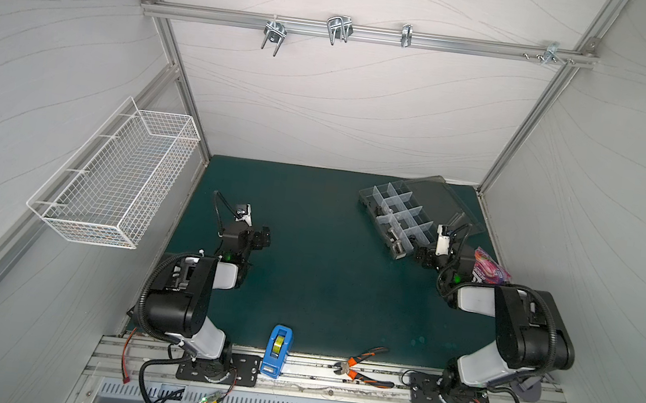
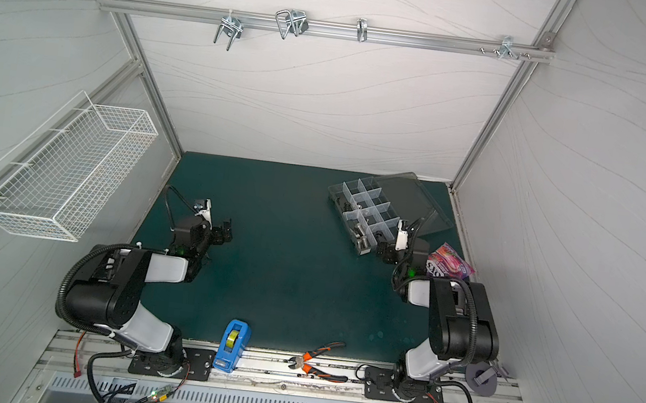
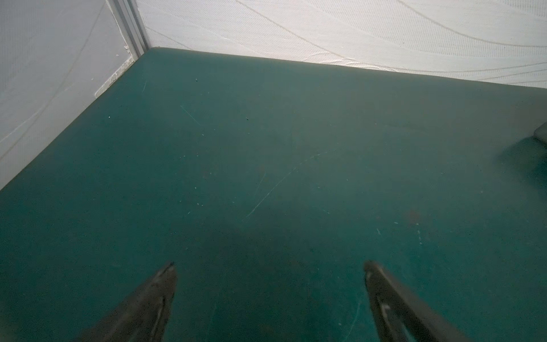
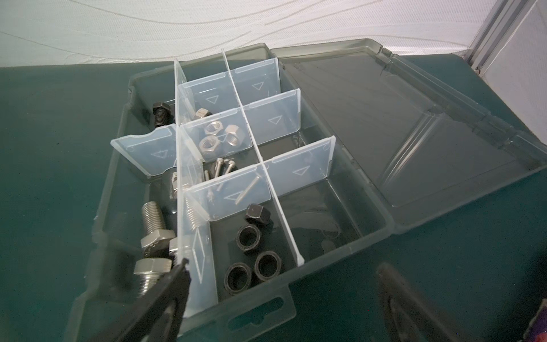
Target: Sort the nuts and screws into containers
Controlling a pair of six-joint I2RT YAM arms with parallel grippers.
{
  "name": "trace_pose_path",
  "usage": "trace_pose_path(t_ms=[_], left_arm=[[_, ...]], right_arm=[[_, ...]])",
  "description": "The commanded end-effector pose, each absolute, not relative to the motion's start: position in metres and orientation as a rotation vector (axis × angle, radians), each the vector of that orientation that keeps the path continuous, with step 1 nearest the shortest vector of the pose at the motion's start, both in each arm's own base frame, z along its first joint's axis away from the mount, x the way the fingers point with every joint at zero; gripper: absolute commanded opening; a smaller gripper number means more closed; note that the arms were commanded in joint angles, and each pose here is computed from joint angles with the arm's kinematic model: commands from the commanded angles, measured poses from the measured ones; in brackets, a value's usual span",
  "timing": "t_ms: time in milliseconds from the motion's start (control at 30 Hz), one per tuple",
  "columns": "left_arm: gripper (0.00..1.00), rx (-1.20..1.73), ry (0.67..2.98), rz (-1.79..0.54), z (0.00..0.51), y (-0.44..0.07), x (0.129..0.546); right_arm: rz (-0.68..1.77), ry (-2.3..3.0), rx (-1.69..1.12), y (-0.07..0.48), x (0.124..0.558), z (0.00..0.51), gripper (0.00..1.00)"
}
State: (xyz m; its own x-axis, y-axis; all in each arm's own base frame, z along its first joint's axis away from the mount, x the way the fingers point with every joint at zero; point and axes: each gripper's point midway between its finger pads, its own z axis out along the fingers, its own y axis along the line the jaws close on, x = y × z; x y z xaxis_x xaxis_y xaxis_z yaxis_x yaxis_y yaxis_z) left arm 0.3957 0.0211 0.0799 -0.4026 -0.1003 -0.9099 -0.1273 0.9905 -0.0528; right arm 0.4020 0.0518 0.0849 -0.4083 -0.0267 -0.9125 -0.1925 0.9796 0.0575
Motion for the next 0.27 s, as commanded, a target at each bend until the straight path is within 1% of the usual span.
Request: trace_pose_path(t_ms=[0, 233], left_arm=[[0.99, -0.148, 1.952, 0.034, 0.0906, 0.0227, 0.4034], [0.99, -0.148, 1.951, 0.033, 0.0906, 0.0224, 0.403]], right_arm=[[0.166, 2.0, -0.169, 0.0518, 0.4017, 0.0808, 0.99], [0.165, 1.997, -0.167, 0.0517, 0.4019, 0.0817, 0.99]])
